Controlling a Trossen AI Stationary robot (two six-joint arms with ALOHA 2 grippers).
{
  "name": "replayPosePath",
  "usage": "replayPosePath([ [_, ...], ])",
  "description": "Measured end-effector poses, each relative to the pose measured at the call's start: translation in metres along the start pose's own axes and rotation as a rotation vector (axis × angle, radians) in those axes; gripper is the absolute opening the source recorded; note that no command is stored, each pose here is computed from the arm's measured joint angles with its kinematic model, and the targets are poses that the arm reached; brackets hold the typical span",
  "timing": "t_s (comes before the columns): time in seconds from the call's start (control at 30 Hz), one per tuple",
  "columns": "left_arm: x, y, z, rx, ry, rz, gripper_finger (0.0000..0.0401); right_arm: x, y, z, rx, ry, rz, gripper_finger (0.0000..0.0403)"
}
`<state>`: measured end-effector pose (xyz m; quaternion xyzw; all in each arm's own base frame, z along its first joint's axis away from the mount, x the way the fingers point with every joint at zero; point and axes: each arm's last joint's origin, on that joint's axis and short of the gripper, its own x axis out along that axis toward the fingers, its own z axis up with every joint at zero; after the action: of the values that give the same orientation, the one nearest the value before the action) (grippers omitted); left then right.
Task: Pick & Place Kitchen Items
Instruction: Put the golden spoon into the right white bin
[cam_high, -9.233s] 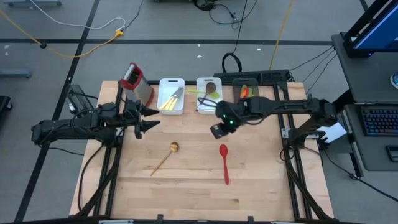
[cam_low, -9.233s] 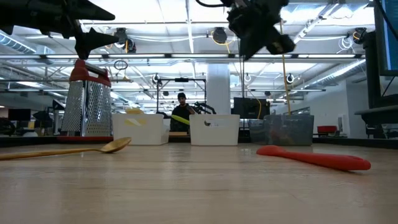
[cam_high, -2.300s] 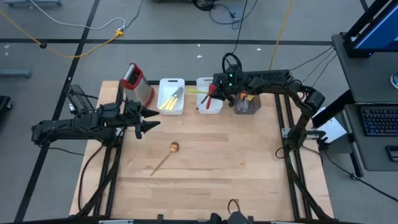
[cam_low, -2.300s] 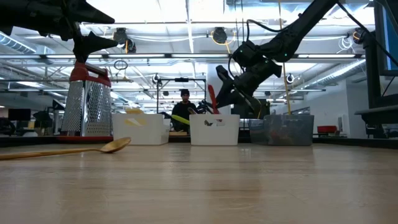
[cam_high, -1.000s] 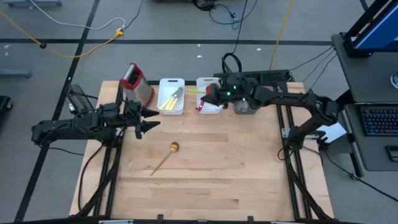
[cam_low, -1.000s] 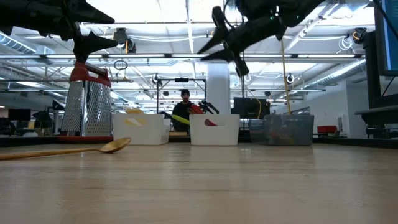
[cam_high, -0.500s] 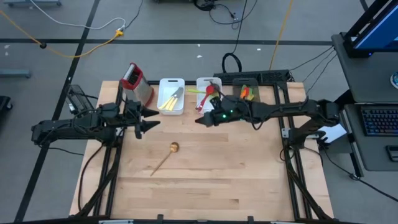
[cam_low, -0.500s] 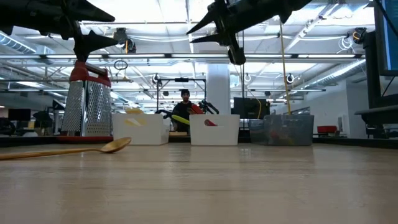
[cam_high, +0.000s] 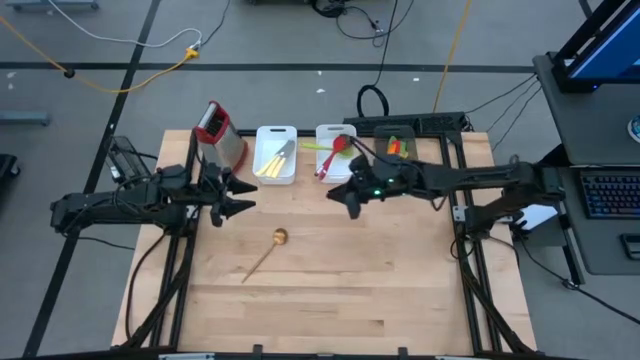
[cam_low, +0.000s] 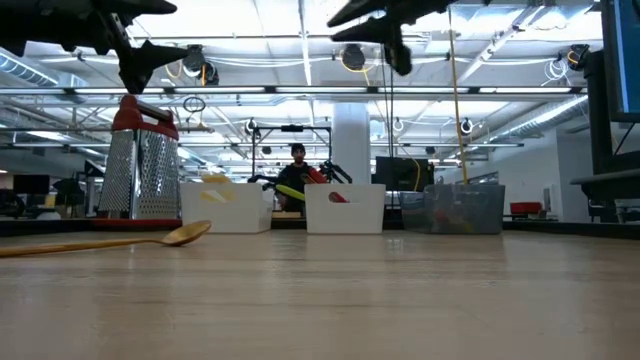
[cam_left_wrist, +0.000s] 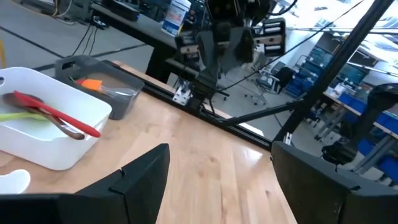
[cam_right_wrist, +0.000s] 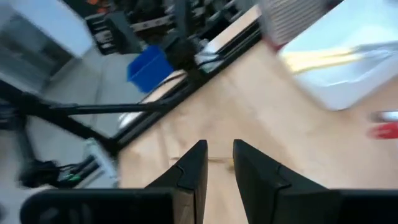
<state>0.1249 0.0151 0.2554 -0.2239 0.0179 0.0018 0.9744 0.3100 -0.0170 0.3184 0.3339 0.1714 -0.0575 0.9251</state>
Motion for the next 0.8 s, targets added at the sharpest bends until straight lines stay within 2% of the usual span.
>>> replayPosePath([
  [0.07,0.0,-0.001,0.0,0.003,0.001,-0.001,0.0285,-0.014,0.0,-0.004,-0.028,-0.029,-0.044,0.0068],
  [0.2,0.002,-0.003,-0.002,0.004,0.003,0.012,0.0285,-0.044,-0.006,-0.022,-0.039,-0.092,-0.052,0.0068],
  [0.47,0.016,-0.008,-0.009,0.019,0.086,0.059,0.0285,-0.094,-0.033,-0.072,-0.052,-0.279,0.106,0.0068],
  [0.6,0.028,-0.014,-0.007,0.025,0.196,0.097,0.0285,-0.111,-0.05,-0.092,-0.085,-0.377,0.173,0.0068],
  [0.8,0.046,-0.023,-0.008,0.012,0.484,0.22,0.0285,-0.122,-0.075,-0.12,-0.122,-0.481,0.236,0.0068],
])
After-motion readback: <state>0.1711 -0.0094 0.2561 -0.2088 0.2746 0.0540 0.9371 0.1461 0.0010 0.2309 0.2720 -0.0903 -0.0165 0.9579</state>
